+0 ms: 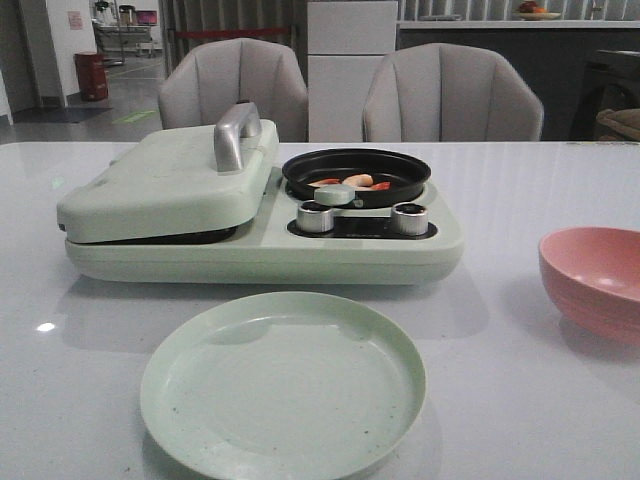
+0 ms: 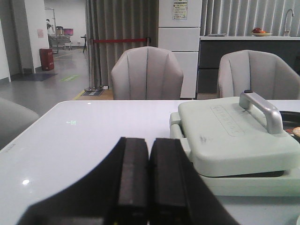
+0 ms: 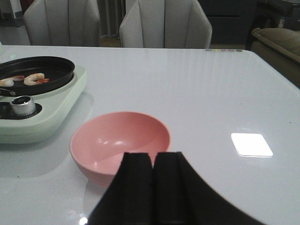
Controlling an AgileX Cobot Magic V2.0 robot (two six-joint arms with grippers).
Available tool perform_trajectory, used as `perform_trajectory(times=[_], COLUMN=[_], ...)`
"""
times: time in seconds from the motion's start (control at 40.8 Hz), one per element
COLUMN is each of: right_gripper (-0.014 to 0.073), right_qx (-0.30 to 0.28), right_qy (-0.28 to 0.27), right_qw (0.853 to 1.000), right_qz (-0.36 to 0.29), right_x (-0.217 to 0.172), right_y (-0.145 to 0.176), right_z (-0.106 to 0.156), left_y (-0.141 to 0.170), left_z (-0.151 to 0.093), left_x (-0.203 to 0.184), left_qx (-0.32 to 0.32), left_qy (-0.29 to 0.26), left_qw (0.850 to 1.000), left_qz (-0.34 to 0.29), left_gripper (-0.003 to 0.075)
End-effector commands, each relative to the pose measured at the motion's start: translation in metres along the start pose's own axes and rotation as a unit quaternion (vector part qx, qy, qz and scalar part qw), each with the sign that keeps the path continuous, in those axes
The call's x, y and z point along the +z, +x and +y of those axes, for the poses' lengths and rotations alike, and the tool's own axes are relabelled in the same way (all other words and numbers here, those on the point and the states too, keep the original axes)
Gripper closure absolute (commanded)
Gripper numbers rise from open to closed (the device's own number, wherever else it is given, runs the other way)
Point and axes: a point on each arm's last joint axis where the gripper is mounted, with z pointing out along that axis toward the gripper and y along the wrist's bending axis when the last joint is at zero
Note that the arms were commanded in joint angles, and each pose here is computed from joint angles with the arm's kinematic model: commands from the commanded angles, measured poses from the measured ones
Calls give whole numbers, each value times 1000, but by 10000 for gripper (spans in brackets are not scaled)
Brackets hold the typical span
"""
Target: Make breakfast with bread and shrimp
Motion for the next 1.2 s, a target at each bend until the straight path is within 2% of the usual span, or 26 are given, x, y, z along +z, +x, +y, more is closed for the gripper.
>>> perform_trajectory(times=[0.0,1.175], right_gripper=[560,560], right_qx=[10,18], right_qy=[-1,-3], right_qw=[997,996], right_qz=[-73,-87], right_x=[-3,-4], right_y=[-15,-17], right_z=[0,0], left_y=[1,1], left_z=[-1,-1], left_x=[-1,-1], left_qx=[-5,-5], left_qy=[6,6], left_qw=[999,999], left_qz=[-38,-38], left_gripper=[619,619])
